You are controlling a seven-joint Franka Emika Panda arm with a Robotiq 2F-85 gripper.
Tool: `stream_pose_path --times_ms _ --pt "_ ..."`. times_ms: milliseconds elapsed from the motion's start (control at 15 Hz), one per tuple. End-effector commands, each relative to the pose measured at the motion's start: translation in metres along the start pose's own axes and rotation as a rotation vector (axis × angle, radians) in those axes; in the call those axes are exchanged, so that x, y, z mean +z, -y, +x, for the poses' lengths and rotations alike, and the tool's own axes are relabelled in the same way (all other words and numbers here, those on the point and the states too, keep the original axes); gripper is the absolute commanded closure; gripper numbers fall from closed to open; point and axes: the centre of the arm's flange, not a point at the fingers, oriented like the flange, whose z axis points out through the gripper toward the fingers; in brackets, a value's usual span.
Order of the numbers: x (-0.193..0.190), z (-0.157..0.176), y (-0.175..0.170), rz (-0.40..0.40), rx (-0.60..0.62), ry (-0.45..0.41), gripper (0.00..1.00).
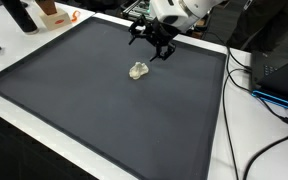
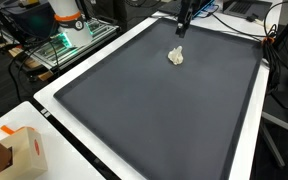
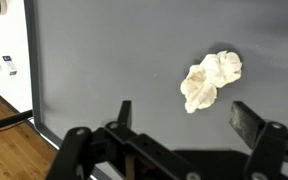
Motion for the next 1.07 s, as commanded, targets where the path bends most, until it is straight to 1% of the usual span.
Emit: stream_pose_path --times_ms 0,267,533,733,1000 --pt "-0.003 -0.014 -0.022 0.076 -0.005 -0.022 0.0" --pt "-0.008 -0.013 -0.041 0.178 0.028 -0.039 0.0" --pt "-0.013 -0.013 -0.06 0.302 0.08 -0.038 0.0" --pt "-0.017 -0.011 -0.075 0.389 0.143 -0.016 0.0" --pt "-0.02 -0.011 -0.094 0.481 0.23 0.014 0.0"
